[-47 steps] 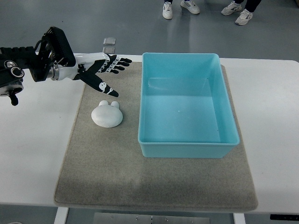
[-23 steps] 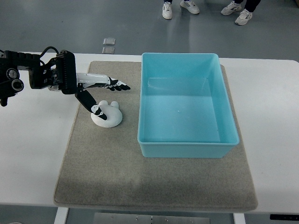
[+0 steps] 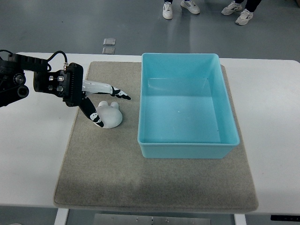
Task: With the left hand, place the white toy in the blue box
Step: 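Close the left hand fingers around the white rabbit toy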
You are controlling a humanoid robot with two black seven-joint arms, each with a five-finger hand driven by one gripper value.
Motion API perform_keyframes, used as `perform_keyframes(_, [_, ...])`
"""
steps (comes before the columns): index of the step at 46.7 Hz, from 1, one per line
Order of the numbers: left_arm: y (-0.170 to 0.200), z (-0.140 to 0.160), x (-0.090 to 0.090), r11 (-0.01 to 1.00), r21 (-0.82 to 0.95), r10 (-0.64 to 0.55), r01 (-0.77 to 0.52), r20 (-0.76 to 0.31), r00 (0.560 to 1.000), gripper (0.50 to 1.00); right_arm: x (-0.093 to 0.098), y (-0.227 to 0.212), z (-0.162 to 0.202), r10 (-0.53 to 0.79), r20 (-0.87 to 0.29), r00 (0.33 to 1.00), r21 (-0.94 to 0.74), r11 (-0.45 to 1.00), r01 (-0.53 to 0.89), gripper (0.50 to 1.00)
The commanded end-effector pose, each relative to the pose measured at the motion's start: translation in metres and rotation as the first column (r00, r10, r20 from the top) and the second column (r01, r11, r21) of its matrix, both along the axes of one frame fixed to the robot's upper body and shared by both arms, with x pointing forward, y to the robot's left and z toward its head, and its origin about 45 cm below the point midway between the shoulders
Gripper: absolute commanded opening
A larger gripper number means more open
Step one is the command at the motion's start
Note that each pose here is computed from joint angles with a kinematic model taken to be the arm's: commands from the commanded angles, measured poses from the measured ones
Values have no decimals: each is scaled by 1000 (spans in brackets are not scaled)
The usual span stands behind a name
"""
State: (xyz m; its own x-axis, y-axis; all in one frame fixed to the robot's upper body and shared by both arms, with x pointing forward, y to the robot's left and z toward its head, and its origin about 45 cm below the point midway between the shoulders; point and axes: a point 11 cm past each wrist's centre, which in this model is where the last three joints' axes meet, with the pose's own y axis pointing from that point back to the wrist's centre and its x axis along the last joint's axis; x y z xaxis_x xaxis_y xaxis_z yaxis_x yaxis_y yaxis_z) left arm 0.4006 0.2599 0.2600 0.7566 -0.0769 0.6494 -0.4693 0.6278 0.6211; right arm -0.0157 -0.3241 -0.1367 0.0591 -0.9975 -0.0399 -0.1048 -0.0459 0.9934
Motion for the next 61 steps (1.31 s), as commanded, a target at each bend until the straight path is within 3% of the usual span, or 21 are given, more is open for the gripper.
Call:
perform_keyframes(1, [2,-1,0,1000,23,-7,6,10,1000,975,0,0,0,0,0,1000,0,1000,0,936])
perform_keyframes(20, [4,-1,1,1000,27,-3,3,17,1000,966,0,0,0,0,0,1000,0,1000,0,936])
perform_keyframes(24, [5,-1,1,1000,29,-3,2,16,1000,881,0,0,0,0,0,1000,0,1000,0,936])
perform_keyframes(33, [7,-3,1,999,46,-9,8,19,1000,836,0,0,0,0,0,1000,0,1000,0,936])
perform_keyframes(36, [7,-3,1,998,59,-16,14,24,1000,799,0,0,0,0,0,1000,0,1000,0,936])
perform_keyframes(38, [8,-2,2,998,65,-18,16,36,999,727,0,0,0,0,0,1000,0,1000,0,936])
perform_keyframes(41, [9,-3,3,996,85,-26,20,64,998,562,0,0,0,1,0,1000,0,1000,-1,936])
perform_keyframes(43, [11,-2,5,994,106,-37,27,90,995,508,0,0,0,0,0,1000,0,1000,0,936])
perform_keyframes(61, [12,7,11,995,102,-38,23,150,988,500,0,0,0,0,0,1000,0,1000,0,936])
